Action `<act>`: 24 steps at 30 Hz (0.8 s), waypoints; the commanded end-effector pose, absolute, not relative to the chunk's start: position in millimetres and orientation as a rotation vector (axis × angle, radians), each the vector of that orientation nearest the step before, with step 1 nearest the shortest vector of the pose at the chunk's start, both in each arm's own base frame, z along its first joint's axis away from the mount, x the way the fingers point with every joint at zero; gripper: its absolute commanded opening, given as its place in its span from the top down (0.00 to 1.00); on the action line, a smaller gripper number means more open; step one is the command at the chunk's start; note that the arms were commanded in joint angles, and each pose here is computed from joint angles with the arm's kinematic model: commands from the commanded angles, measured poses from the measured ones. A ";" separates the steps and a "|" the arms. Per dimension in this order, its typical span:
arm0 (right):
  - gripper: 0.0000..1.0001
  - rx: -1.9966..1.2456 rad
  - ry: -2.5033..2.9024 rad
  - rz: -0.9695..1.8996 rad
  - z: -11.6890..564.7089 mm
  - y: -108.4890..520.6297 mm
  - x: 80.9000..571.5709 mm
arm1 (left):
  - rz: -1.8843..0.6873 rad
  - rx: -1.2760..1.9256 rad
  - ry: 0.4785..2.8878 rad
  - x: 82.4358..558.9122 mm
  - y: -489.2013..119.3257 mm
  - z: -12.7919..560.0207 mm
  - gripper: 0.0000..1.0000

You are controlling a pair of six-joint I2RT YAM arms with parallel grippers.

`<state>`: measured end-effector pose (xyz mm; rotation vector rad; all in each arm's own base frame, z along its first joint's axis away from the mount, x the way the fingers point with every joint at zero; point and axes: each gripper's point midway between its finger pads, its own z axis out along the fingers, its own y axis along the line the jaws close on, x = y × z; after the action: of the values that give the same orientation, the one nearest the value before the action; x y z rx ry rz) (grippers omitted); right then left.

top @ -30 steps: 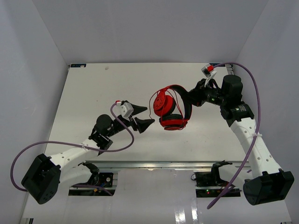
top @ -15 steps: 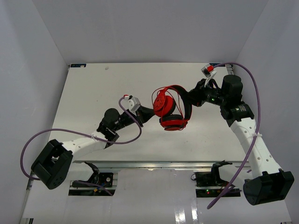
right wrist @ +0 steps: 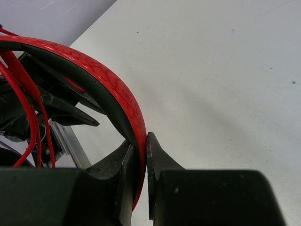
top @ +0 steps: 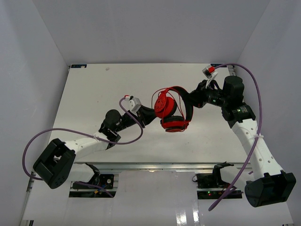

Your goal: Wrap the headphones

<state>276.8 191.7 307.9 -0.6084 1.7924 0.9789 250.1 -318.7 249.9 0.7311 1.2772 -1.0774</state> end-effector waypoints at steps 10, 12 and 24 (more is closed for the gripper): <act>0.92 -0.627 1.742 1.013 321.7 193.7 269.3 | -1.054 0.729 1.212 253.8 -321.1 262.5 1.00; 0.92 -0.633 1.742 1.008 320.9 193.3 268.6 | -1.050 0.735 1.195 251.3 -319.5 262.2 1.00; 0.92 -0.689 1.717 0.975 322.5 191.7 264.0 | -1.046 0.867 1.128 204.2 -296.5 237.7 0.57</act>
<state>273.2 191.8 304.9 -0.6553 1.7830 0.9700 228.0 -303.5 230.1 0.8098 1.1948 -1.0220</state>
